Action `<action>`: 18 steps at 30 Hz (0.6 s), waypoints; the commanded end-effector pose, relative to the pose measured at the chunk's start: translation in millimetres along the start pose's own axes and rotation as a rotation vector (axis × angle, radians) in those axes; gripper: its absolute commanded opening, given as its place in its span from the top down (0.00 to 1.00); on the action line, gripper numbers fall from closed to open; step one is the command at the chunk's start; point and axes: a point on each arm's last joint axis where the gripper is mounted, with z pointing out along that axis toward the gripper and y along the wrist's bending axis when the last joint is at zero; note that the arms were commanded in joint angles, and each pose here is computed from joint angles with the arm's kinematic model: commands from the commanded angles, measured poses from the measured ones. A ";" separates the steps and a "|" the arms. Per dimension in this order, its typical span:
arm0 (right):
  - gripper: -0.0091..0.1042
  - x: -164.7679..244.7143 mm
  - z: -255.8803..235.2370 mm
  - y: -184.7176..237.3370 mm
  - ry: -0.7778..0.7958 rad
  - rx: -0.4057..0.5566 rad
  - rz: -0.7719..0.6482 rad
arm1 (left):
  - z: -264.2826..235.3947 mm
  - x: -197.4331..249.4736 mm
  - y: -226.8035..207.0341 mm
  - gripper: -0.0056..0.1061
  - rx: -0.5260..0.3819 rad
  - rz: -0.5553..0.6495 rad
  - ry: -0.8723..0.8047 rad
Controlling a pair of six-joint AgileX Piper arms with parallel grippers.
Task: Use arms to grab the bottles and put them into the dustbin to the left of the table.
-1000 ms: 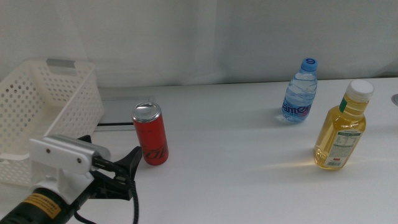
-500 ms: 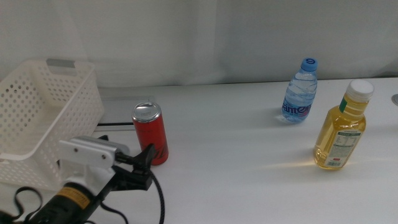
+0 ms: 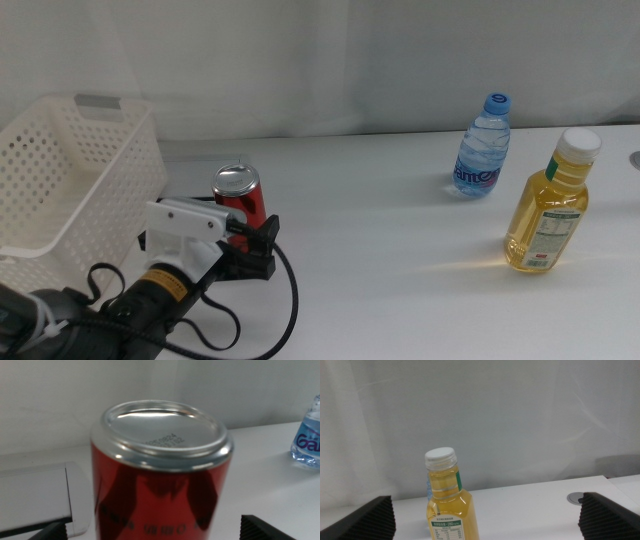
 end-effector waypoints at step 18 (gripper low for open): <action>0.01 0.0 -2.8 -0.2 -0.035 0.001 -0.006 | 20.4 9.7 1.0 0.68 -0.031 -0.036 0.059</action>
